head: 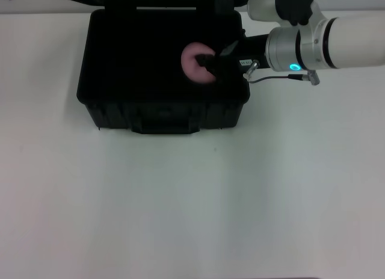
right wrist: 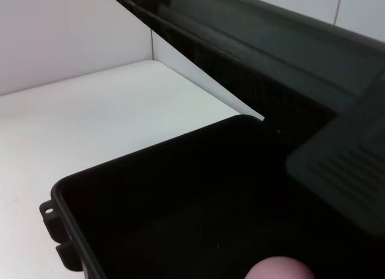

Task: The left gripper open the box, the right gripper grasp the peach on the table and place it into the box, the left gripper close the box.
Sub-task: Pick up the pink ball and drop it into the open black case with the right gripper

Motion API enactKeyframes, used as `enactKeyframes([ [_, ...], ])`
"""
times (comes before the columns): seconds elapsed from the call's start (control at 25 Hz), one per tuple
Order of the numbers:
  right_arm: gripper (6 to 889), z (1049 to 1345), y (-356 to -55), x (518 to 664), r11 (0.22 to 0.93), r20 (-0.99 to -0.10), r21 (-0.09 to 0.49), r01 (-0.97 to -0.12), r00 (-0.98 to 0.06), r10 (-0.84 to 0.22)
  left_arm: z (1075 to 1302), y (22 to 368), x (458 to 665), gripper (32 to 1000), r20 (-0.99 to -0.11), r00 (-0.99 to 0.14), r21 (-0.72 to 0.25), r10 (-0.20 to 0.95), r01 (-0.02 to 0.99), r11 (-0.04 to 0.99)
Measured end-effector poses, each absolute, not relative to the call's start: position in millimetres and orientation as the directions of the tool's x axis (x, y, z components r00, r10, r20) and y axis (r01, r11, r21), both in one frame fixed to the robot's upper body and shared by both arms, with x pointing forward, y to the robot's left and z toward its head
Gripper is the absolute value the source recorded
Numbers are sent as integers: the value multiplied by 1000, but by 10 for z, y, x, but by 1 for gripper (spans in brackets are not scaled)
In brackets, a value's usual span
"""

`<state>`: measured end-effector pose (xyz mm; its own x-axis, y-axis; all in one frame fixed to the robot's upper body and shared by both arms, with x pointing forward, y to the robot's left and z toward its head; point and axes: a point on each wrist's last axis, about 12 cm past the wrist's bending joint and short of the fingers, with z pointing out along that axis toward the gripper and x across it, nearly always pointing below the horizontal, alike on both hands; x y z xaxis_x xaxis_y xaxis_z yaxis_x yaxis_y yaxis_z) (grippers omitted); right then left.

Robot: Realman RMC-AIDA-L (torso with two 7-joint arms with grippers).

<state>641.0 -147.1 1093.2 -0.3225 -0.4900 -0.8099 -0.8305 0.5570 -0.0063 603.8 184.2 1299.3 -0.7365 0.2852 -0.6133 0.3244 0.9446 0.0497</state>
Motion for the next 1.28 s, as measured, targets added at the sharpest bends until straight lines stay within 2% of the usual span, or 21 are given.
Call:
enactKeyframes([
  [0.68,133,10949,-1463,6421,555,-811,-10,-832,-318,-491,12982,1847,6035,405,-611,-738,51,287,325,944],
  [1.0,368,10968,-1456,6428,551,-813,-12,-835,-312,-492,12978,1848,6034,405,-610,-739,52,287,325,944],
  [1.28,628,10964,-1462,6431,554,-811,-13,-833,-315,-493,12978,1848,6034,405,-610,-739,51,287,324,944],
])
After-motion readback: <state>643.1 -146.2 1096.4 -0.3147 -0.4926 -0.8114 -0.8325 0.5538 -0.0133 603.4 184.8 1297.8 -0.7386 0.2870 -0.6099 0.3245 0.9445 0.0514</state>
